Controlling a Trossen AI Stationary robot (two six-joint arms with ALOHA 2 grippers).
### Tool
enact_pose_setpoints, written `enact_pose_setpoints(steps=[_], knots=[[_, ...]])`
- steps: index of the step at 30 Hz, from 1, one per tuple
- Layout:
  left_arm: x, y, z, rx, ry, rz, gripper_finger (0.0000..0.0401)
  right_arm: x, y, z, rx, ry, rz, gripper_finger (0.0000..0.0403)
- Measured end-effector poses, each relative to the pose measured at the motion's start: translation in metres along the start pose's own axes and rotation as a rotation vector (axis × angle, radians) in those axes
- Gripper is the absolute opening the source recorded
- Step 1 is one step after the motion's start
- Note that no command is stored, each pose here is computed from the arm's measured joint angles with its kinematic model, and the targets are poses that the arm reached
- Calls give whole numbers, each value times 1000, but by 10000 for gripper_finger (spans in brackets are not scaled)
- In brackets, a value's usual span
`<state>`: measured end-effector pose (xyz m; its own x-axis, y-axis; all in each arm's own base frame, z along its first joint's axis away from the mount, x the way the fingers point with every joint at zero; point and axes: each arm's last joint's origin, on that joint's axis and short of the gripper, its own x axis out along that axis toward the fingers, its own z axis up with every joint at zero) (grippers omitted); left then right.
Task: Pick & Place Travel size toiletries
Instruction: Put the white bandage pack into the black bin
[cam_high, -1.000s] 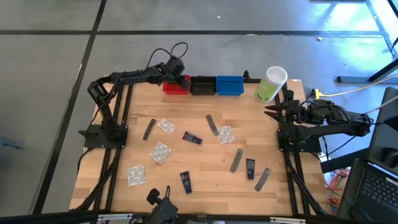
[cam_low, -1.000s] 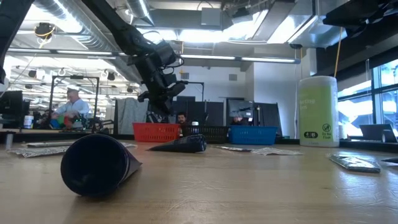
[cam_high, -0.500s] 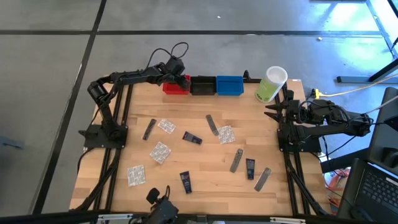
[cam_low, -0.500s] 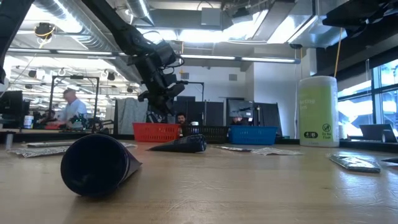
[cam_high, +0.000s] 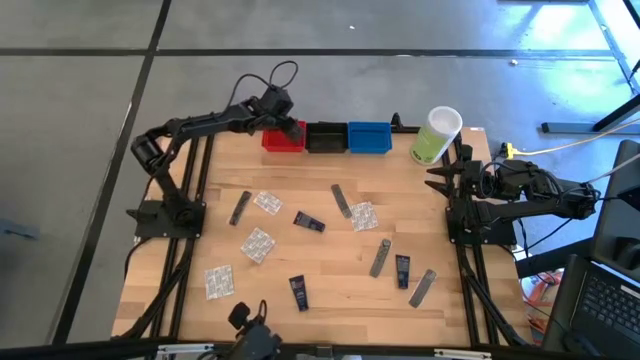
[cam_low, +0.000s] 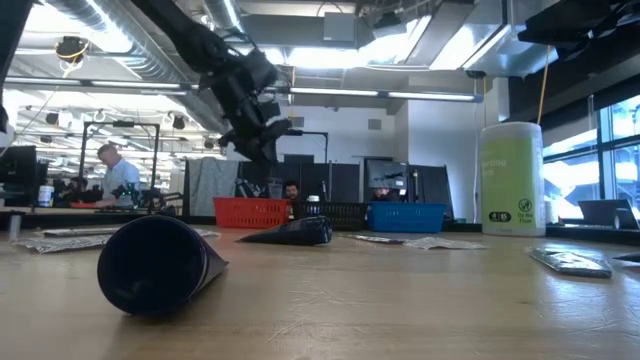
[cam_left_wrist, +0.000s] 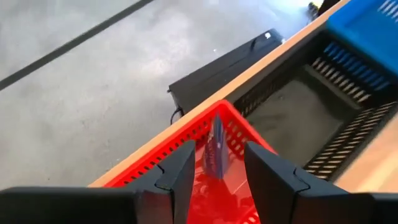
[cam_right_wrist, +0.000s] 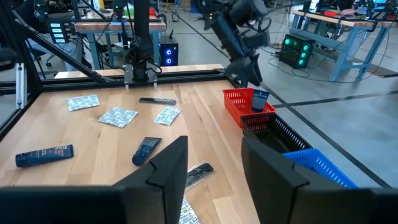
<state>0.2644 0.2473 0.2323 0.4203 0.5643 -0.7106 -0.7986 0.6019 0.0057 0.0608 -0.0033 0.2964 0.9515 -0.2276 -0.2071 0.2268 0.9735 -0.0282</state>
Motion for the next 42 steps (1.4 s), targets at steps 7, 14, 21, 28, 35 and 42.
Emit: enact_pose_setpoints(steps=[7, 14, 21, 28, 35, 42], knots=[[-30, 1, 7, -2, -31, -60, 130, 0, 0, 0, 0, 0, 0, 163], [-53, -6, 4, 21, -2, -122, 127, 0, 0, 0, 0, 0, 0, 162], [-70, -19, -5, 77, 69, -147, 123, 0, 0, 0, 0, 0, 0, 149], [-78, -39, -23, 161, 201, -179, 125, 0, 0, 0, 0, 0, 0, 136], [-89, -66, -40, 261, 296, -225, 120, 0, 0, 0, 0, 0, 0, 124], [-103, -93, -60, 379, 378, -273, 118, 0, 0, 0, 0, 0, 0, 114]])
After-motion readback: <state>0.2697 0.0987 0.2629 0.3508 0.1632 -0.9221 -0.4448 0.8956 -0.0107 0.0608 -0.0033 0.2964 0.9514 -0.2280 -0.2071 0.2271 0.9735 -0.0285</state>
